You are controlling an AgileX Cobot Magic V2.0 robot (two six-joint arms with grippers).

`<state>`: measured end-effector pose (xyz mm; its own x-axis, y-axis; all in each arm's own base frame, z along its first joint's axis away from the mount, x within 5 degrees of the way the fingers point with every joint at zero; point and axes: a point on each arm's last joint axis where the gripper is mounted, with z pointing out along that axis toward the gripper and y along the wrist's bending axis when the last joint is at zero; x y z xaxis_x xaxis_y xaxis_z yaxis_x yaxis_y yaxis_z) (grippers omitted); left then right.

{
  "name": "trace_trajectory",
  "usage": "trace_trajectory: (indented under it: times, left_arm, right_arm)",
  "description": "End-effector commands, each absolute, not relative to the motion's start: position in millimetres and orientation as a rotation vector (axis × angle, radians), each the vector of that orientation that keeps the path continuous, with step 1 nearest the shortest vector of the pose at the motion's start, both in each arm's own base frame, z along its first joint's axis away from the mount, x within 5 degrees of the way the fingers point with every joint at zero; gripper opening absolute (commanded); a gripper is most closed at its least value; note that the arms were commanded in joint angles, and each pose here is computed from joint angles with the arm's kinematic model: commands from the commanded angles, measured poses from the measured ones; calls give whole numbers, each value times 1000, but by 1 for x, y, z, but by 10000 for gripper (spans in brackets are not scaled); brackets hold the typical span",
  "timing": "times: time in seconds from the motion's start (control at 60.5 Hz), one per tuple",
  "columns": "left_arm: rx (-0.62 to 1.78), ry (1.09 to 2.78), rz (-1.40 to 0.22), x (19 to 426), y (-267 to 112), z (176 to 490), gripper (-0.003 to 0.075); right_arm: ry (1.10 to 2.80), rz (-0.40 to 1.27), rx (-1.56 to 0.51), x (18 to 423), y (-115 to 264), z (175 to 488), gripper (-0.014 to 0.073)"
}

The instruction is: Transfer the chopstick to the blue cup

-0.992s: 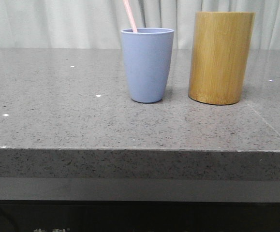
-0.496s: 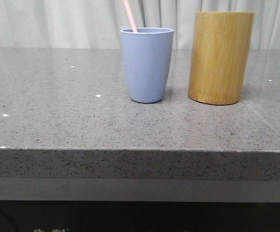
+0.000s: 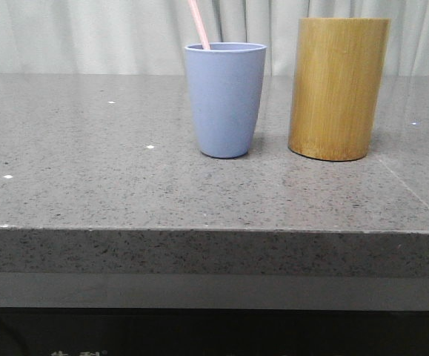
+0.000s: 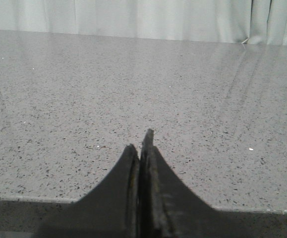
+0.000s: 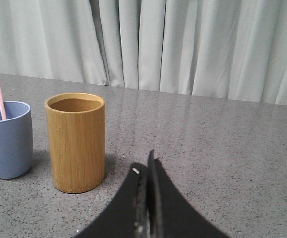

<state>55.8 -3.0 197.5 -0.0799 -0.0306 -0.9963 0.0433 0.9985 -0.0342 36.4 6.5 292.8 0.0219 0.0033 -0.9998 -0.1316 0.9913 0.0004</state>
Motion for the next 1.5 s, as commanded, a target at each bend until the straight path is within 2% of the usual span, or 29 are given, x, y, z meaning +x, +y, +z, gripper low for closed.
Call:
trace_trajectory:
  times: [0.0,0.331,0.628,0.727,1.488]
  left_arm:
    - [-12,1547,-73,55,-2,204,-19]
    - [-12,1547,-73,55,-2,204,-19]
    - [-12,1547,-73,55,-2,204,-19]
    - [-12,1547,-73,55,-2,204,-19]
    - [-12,1547,-73,55,-2,204,-19]
  right_arm:
    - [1455,96,-89,35,6,307,-111]
    - [1453,93,-87,39,6,300,-111]
    - [1586,87,-74,61,6,211,-111]
    - [1616,100,-64,60,6,196,-111]
    - [1597,106,-66,55,7,196,-111]
